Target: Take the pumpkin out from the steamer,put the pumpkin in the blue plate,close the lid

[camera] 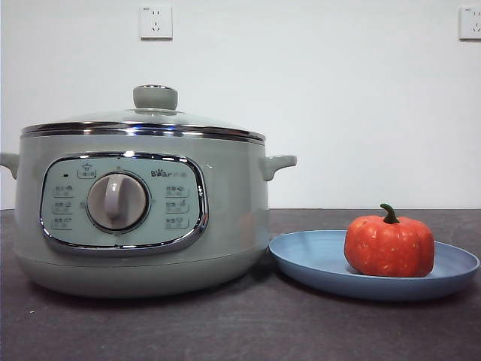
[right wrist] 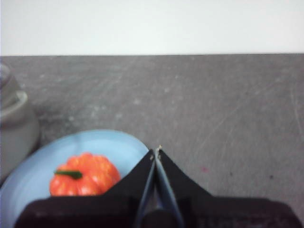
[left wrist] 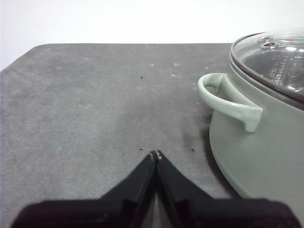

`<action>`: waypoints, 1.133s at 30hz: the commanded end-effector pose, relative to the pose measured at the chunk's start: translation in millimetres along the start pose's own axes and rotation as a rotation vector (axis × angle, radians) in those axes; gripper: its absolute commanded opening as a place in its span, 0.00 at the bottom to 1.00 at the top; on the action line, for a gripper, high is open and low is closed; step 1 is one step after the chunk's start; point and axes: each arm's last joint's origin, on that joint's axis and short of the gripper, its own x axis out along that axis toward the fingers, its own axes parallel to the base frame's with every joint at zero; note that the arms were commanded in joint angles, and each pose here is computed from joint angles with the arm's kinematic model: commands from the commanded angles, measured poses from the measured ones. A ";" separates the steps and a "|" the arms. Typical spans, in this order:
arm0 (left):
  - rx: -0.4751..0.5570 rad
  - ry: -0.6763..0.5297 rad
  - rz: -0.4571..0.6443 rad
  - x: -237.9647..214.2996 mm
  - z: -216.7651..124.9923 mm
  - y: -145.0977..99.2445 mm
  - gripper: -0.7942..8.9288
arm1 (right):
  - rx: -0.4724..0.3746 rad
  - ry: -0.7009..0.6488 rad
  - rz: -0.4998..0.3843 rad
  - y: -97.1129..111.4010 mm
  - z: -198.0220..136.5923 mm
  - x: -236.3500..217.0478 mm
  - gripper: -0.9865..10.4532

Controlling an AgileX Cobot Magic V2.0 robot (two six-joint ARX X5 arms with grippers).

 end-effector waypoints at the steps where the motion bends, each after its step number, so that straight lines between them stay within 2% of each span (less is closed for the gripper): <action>1: -0.007 0.016 -0.001 1.4 -4.8 0.3 0.08 | -0.006 -0.024 -0.001 -0.9 -13.7 4.0 0.09; 7: -0.007 0.017 -0.001 1.5 -5.0 0.3 0.08 | -0.005 -0.018 -0.001 -1.6 -29.5 8.6 0.09; 34: -0.007 0.016 -0.002 1.4 -4.8 0.3 0.08 | 0.005 0.018 -0.008 -1.8 -32.3 9.3 0.09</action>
